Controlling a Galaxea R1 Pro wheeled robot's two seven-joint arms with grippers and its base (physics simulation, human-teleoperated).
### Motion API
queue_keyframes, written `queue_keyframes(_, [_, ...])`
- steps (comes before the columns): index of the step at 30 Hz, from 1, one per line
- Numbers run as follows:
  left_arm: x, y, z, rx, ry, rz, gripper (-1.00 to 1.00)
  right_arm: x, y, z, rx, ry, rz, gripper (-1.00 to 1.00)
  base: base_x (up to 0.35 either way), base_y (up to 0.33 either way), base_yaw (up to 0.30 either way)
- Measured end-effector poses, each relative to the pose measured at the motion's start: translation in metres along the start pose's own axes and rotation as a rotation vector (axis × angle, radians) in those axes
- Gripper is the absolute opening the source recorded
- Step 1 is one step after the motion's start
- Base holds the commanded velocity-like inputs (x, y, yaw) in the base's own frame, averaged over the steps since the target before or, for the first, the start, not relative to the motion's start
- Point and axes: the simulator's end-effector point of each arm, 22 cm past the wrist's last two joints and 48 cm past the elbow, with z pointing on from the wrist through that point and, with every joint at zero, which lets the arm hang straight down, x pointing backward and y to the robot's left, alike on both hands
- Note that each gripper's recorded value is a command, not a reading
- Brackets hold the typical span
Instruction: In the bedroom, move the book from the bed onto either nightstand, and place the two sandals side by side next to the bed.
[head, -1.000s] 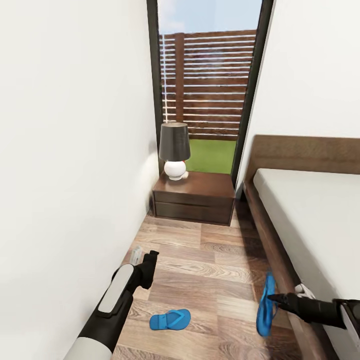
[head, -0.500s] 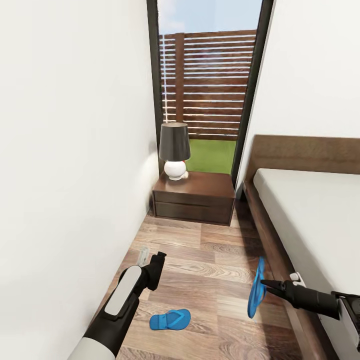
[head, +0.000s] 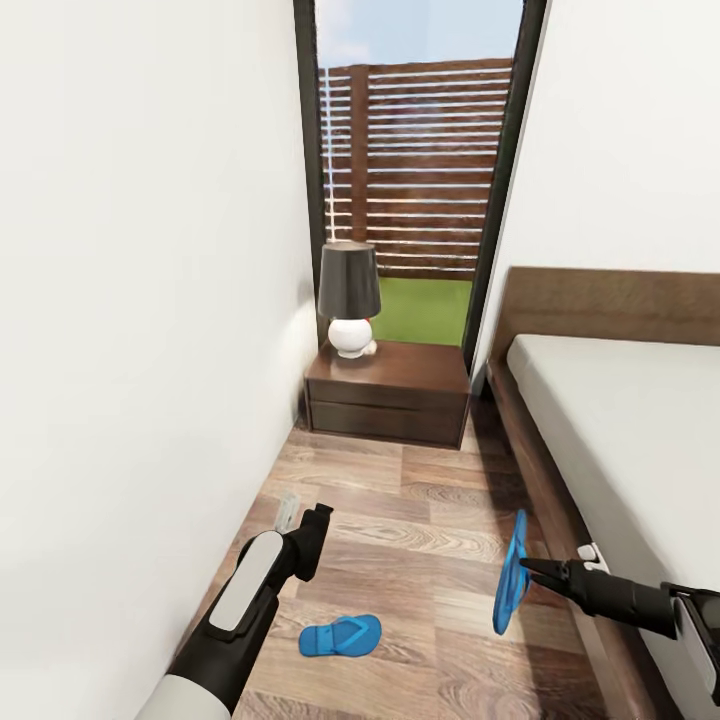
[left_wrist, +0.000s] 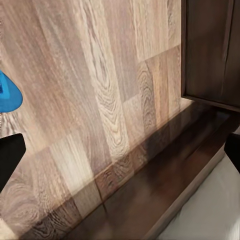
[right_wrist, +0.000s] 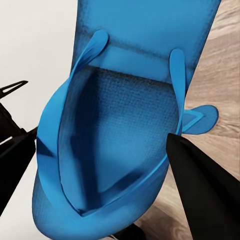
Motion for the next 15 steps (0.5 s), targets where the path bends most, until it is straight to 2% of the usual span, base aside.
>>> queue_keyframes(7, [0.002,0.013,0.009,0.000,0.001,0.001,1.00,-0.009,0.007,0.001,-0.093,-0.071,0.025,-1.00,0.000,0.000,0.000])
queue_keyframes(15, [0.004,0.028,0.019,0.000,0.001,0.001,1.00,0.000,-0.006,0.007,-0.101,-0.079,0.028,-1.00,0.000,0.000,0.000])
